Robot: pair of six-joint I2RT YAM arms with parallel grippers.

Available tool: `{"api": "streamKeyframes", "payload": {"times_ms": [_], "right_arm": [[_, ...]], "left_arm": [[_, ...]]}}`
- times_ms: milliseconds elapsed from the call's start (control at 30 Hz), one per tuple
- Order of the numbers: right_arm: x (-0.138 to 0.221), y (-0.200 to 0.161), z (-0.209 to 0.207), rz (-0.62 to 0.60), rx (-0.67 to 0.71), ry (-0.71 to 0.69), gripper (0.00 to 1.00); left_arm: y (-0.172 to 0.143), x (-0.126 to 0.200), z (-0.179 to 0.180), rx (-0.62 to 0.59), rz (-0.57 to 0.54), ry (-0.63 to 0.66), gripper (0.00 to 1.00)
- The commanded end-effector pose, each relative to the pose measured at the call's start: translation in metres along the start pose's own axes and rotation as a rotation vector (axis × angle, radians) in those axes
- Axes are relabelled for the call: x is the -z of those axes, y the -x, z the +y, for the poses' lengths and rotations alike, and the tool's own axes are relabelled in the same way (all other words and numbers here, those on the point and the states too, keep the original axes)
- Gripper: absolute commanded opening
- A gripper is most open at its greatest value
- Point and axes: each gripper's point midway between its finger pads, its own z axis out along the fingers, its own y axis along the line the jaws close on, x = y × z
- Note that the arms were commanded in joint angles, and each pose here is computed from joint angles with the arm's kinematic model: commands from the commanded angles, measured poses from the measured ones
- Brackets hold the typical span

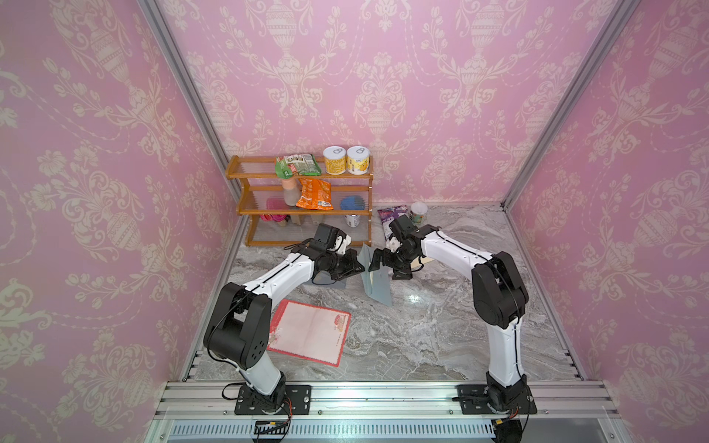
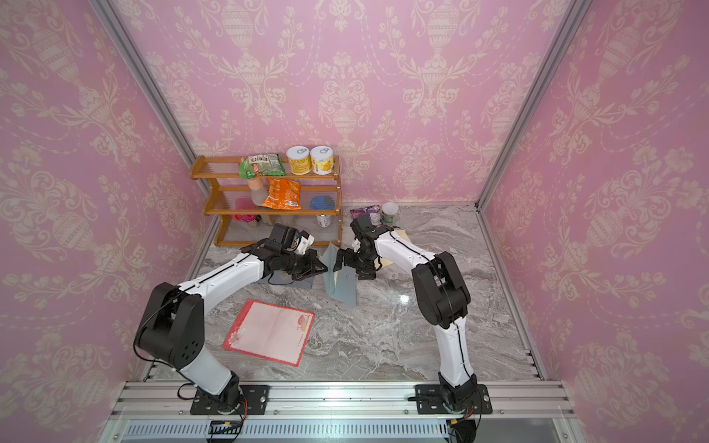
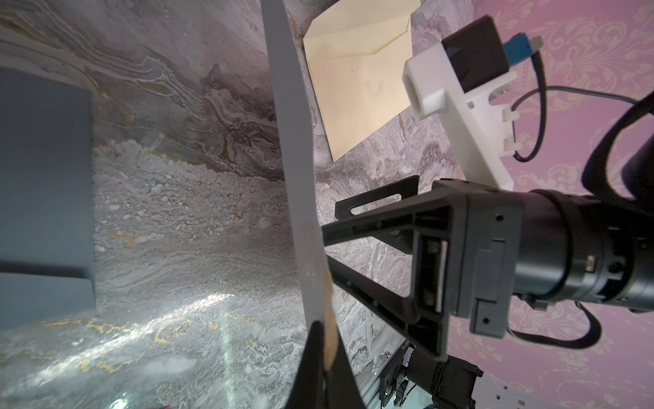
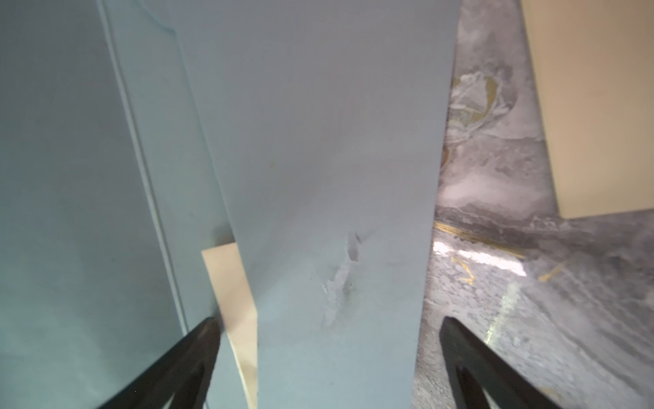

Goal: Fold the letter paper in half and place it into the envelope
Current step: Place the letter paper in the envelope, then place the envelope at the center of the board.

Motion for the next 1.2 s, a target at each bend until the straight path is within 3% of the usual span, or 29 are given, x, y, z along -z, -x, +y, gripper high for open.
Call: {"api": "streamKeyframes", "payload": {"times_ms": [0, 267, 433, 567, 767, 1167], "right_arm": [[-0.005, 0.002, -0.018, 0.017, 0.012, -0.118, 1.00], [-0.012, 0.006, -0.052, 0.050, 0.042, -0.281, 1.00], [0.000, 0.013, -0.020, 0.017, 0.082, -0.148, 1.00], [0.029, 0.019, 0.010, -0.033, 0.111, -0.055, 1.00], [0.053, 0.018, 0.003, -0.072, 0.070, -0.033, 1.00], [0.045, 0.007, -0.013, -0.054, 0.023, -0.008, 0.98]], "left_arm": [[0.008, 0.003, -0.007, -0.037, -0.006, -0.016, 0.00], [0.012, 0.009, -0.011, -0.047, -0.019, -0.005, 0.00], [0.012, 0.003, -0.001, -0.015, -0.029, 0.016, 0.00], [0.014, -0.005, 0.018, 0.043, -0.063, 0.066, 0.00], [0.008, -0.027, 0.035, 0.102, -0.085, 0.094, 0.00], [-0.026, -0.053, 0.063, 0.094, -0.088, 0.266, 0.00]]}}
